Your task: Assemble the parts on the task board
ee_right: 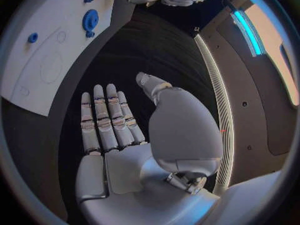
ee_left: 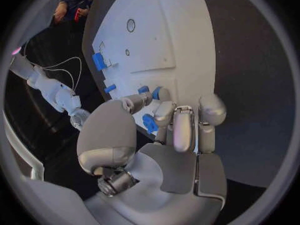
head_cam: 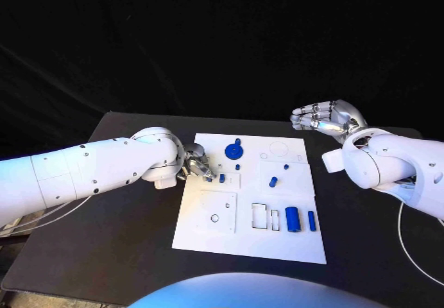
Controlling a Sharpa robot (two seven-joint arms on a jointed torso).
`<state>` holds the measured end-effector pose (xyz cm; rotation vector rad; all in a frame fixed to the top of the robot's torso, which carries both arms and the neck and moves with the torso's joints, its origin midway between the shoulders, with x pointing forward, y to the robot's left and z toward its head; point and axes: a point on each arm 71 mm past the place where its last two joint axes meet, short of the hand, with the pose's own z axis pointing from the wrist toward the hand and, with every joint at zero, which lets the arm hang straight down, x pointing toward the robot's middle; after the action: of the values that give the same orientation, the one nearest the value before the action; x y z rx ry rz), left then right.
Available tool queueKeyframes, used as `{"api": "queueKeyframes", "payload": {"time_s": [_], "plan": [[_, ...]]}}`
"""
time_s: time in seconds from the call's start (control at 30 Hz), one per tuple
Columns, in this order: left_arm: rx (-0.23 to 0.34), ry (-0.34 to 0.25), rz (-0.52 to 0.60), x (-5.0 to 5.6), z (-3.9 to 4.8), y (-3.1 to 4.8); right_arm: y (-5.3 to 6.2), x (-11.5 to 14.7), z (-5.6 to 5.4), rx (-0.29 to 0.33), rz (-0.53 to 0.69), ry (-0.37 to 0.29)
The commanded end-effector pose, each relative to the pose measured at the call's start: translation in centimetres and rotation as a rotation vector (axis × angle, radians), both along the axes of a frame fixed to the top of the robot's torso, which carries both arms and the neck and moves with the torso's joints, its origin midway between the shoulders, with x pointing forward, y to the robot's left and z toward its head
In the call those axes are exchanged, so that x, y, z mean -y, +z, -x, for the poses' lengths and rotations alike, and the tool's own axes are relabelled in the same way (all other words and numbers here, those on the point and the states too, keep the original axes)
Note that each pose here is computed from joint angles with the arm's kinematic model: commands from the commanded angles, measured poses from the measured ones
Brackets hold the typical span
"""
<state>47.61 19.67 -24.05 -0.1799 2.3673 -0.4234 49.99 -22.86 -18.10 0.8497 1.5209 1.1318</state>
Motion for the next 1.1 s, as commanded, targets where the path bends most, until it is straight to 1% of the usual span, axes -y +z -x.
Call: {"api": "queueKeyframes", "payload": {"time_s": [0.03,0.57,0.77,0.93,1.1], "plan": [[-0.026,-0.012,-0.003,0.18,0.21,-0.24,0.04,-0.13,0.07,0.004,-0.010,0.016],[-0.023,0.009,-0.015,-0.24,-0.07,-0.32,0.09,-0.01,0.09,0.010,-0.012,0.008],[-0.016,0.016,-0.010,-0.39,-0.21,-0.21,0.10,0.04,0.07,0.011,-0.011,0.004],[0.002,0.025,0.009,-0.55,-0.24,0.04,0.09,0.07,0.05,0.011,-0.010,0.001],[0.015,0.037,0.074,-0.60,-0.21,0.59,0.08,0.12,0.01,0.011,-0.009,-0.003]]}}
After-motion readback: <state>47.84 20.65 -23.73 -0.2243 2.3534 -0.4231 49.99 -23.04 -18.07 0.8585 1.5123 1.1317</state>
